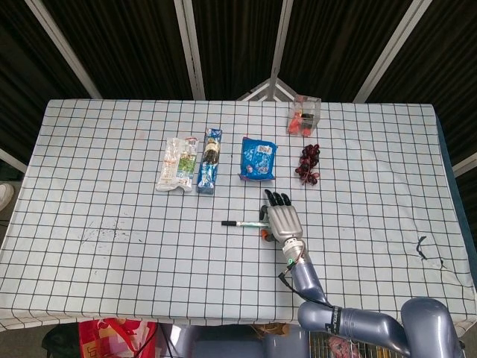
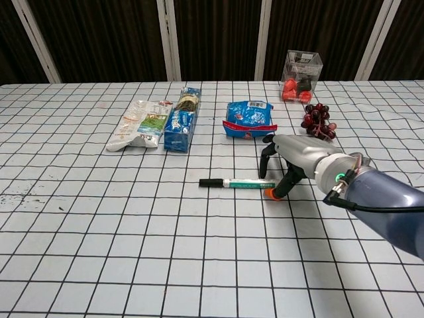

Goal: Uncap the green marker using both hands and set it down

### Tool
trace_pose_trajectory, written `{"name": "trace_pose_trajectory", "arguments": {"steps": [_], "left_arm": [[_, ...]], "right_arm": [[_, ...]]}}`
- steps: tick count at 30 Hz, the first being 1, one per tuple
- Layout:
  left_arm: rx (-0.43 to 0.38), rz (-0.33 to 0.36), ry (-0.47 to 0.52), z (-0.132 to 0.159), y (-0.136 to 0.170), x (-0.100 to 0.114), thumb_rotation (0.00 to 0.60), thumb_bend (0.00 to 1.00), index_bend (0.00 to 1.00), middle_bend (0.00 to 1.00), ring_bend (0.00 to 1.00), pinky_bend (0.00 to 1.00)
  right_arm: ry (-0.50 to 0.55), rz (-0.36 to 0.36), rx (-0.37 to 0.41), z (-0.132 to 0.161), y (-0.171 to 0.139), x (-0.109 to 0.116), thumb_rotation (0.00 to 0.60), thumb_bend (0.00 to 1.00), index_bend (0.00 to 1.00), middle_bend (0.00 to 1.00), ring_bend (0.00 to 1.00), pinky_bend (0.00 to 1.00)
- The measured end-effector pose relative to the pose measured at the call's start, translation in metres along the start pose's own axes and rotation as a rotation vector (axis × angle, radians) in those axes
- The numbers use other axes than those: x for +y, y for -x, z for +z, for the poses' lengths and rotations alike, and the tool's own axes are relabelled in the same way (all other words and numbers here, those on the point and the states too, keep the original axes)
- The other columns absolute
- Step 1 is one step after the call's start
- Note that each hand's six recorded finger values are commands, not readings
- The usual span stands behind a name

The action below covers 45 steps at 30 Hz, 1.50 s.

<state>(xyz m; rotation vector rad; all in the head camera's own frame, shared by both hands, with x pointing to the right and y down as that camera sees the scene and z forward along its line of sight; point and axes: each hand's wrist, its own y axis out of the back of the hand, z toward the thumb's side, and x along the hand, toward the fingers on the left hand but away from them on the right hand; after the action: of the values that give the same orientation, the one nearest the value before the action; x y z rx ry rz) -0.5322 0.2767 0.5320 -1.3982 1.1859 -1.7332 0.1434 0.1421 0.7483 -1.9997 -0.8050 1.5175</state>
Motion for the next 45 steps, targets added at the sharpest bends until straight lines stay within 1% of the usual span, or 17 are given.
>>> {"name": "trace_pose_trajectory", "arguments": {"steps": [5, 17, 23, 32, 37, 40, 45], "left_arm": [[0.003, 0.001, -0.003, 0.0, 0.001, 0.001, 0.6, 0.56, 0.06, 0.0, 0.0, 0.07], [0.007, -0.001, -0.006, -0.001, 0.001, 0.0, 0.6, 0.56, 0.06, 0.0, 0.0, 0.07], [0.009, -0.003, -0.006, -0.001, 0.001, -0.001, 0.6, 0.56, 0.06, 0.0, 0.0, 0.07], [0.001, 0.005, -0.002, 0.002, 0.001, 0.0, 0.6, 0.56, 0.06, 0.0, 0.0, 0.07], [0.003, 0.004, 0.0, 0.001, 0.001, -0.001, 0.6, 0.56, 0.06, 0.0, 0.0, 0.07], [0.006, 0.007, 0.002, 0.0, 0.001, 0.0, 0.6, 0.56, 0.06, 0.0, 0.0, 0.07], [0.009, 0.007, 0.002, -0.001, 0.002, 0.001, 0.6, 0.56, 0.06, 0.0, 0.0, 0.07]], "right_arm": [[0.0, 0.002, 0.004, 0.001, 0.001, -0.001, 0.6, 0.33, 0.55, 0.03, 0.06, 0.05], [-0.001, 0.006, 0.011, 0.001, 0.002, -0.003, 0.6, 0.33, 0.56, 0.03, 0.06, 0.05], [0.006, -0.01, 0.025, 0.003, 0.0, 0.001, 0.6, 0.35, 0.6, 0.03, 0.06, 0.05], [0.026, -0.03, 0.059, 0.007, -0.008, 0.009, 0.6, 0.35, 0.63, 0.03, 0.06, 0.05], [0.032, -0.026, 0.066, 0.007, -0.009, 0.008, 0.6, 0.36, 0.65, 0.03, 0.06, 0.05], [0.03, -0.028, 0.065, 0.006, -0.008, 0.008, 0.6, 0.38, 0.67, 0.03, 0.06, 0.05], [0.029, -0.026, 0.056, 0.004, -0.005, 0.006, 0.6, 0.41, 0.73, 0.03, 0.08, 0.05]]}}
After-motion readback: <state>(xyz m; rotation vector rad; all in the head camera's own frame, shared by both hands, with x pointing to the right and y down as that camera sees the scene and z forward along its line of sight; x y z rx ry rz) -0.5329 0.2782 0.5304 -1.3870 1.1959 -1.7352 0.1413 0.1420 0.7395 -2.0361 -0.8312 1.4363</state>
